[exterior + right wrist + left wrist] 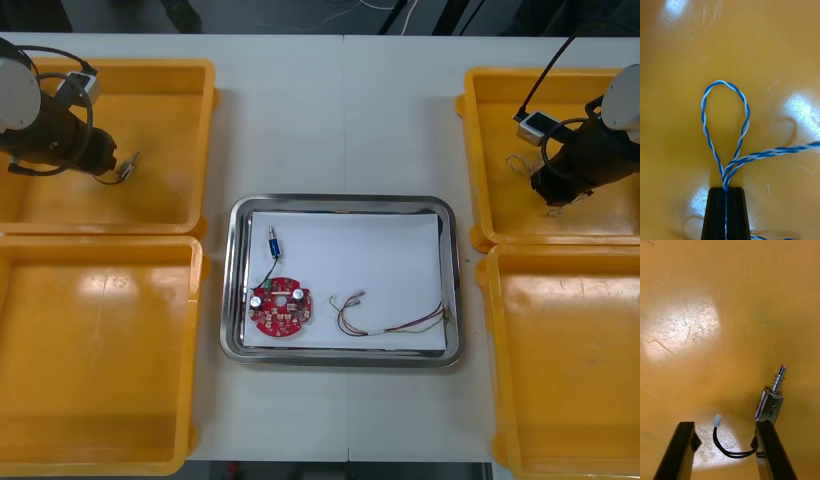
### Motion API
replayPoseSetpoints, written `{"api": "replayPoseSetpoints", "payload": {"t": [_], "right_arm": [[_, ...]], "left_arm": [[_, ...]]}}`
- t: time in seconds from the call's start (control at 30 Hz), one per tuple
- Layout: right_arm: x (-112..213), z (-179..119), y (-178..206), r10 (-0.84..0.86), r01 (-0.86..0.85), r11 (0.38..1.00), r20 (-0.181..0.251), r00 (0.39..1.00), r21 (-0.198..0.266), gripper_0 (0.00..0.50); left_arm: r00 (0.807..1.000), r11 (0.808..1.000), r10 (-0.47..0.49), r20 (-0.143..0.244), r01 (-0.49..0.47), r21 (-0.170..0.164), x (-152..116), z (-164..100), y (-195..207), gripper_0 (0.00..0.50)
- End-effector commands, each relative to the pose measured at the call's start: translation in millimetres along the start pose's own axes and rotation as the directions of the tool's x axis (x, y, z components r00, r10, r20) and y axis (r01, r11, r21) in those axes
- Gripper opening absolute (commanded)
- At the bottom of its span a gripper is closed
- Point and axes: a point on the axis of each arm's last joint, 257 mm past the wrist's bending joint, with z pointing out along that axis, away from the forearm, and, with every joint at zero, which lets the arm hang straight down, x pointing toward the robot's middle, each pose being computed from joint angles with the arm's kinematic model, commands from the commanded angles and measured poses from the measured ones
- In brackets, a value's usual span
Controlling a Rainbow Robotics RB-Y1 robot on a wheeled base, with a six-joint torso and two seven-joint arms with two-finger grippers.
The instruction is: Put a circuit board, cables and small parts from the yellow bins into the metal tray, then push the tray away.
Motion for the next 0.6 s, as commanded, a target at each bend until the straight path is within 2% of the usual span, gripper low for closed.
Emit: {"api": "replayPoseSetpoints", "payload": {"t": [0.03,0.13,0.23,0.4,0.6], "right_arm": [[-5.9,3.3,8.1,-0.017,0.017,1.0,0.041,0.999,-0.007,0.0],[-20.2,-14.1,2.2,-0.03,0.03,1.0,0.076,0.997,0.007,0.0],[-22.8,-29.2,0.4,-0.022,0.022,1.0,0.085,0.996,-0.003,0.0],[-16.6,-55.0,-0.7,0.013,-0.01,0.999,0.084,0.996,-0.043,0.0],[-5.5,-87.8,4.0,0.035,-0.029,0.996,0.064,0.997,-0.09,0.0]], "left_arm": [[1.0,1.0,0.013,0.02,-0.013,-0.027,-6.2,-15.7,20.8,0.5],[1.0,1.0,0.008,0.025,-0.008,-0.027,-7.8,-17.4,22.2,0.5],[1.0,1.0,0.006,0.023,-0.005,-0.026,-7.5,-18.7,23.4,0.5],[1.0,1.0,0.005,0.021,-0.005,-0.015,-12.0,-30.7,23.9,0.5],[0.999,0.999,0.05,0.0,-0.05,0.004,-14.4,-48.0,4.4,0.5]]}}
